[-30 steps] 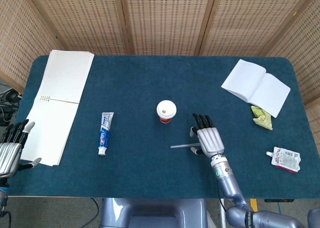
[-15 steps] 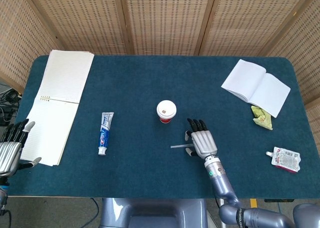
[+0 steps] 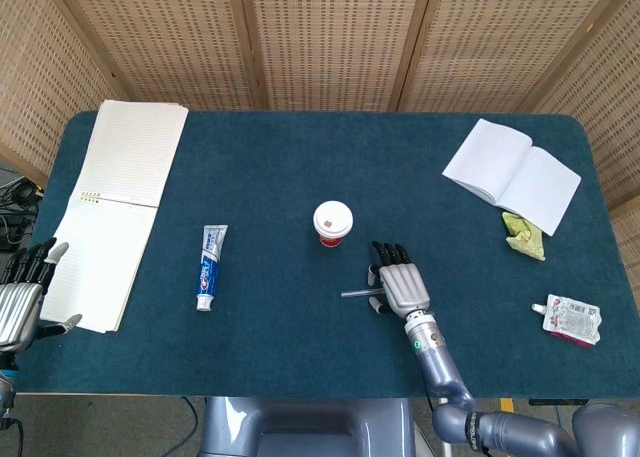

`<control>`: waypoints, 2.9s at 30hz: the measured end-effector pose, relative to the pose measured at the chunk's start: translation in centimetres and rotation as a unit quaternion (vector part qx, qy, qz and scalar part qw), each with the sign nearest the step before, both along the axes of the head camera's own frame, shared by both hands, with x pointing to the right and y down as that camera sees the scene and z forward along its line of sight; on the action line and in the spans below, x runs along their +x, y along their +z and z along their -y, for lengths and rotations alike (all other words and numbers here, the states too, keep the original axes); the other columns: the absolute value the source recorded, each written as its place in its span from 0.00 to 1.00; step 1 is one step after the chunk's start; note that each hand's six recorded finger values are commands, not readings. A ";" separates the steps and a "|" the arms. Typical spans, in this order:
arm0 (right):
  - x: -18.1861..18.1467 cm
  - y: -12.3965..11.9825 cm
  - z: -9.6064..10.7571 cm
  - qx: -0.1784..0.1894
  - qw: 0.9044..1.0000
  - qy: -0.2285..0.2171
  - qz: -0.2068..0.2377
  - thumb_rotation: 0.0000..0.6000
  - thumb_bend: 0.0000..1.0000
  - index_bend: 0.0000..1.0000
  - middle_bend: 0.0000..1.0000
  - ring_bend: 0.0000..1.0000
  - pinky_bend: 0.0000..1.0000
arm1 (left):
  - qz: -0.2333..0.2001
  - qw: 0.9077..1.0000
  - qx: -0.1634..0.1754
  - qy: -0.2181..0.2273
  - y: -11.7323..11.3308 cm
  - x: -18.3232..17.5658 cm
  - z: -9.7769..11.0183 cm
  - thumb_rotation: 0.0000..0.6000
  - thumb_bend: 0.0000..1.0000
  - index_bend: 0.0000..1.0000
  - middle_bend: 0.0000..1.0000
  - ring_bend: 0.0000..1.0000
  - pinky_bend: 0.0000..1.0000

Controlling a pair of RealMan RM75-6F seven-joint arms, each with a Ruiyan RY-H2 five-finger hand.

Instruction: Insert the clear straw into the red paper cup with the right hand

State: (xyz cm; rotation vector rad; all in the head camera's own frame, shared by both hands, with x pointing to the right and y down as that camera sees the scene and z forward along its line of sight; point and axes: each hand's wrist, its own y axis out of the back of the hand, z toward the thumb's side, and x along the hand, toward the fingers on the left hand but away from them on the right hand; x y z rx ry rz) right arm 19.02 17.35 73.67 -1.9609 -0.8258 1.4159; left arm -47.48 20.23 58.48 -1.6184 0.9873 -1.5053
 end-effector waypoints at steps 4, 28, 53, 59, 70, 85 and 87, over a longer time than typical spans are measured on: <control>0.0 0.5 -0.1 -0.006 1.000 0.002 0.000 1.00 0.48 0.53 0.13 0.00 0.00 | 0.000 1.000 0.000 0.000 0.0 0.0 0.0 1.00 0.13 0.00 0.00 0.00 0.00; 0.8 -1.6 1.7 0.016 0.999 0.024 0.026 1.00 0.55 0.59 0.18 0.00 0.00 | 0.001 1.000 -0.011 -0.001 0.7 -0.1 0.1 1.00 0.13 0.00 0.00 0.00 0.00; 8.4 -15.2 15.1 0.101 0.763 0.383 0.511 1.00 0.55 0.62 0.19 0.00 0.00 | -0.004 1.000 -0.015 0.004 2.8 1.2 1.4 1.00 0.13 0.00 0.00 0.00 0.00; 5.5 -13.8 15.8 0.070 0.737 0.391 0.548 1.00 0.55 0.62 0.19 0.00 0.00 | -0.002 1.000 -0.019 -0.004 3.2 0.7 1.8 1.00 0.13 0.00 0.00 0.00 0.00; 1.3 -10.6 16.8 0.050 0.720 0.394 0.569 1.00 0.55 0.64 0.18 0.00 0.00 | 0.003 1.000 -0.022 -0.010 3.3 0.3 1.8 1.00 0.13 0.00 0.00 0.00 0.00; -1.7 -8.5 16.1 0.035 0.701 0.407 0.585 1.00 0.55 0.63 0.18 0.00 0.00 | 0.011 0.999 -0.038 -0.016 3.9 0.0 1.9 1.00 0.13 0.00 0.00 0.00 0.00; -2.4 -8.2 15.8 0.027 0.703 0.405 0.584 1.00 0.55 0.63 0.18 0.00 0.00 | 0.013 0.999 -0.036 -0.021 3.8 -0.3 2.0 1.00 0.13 0.00 0.00 0.00 0.00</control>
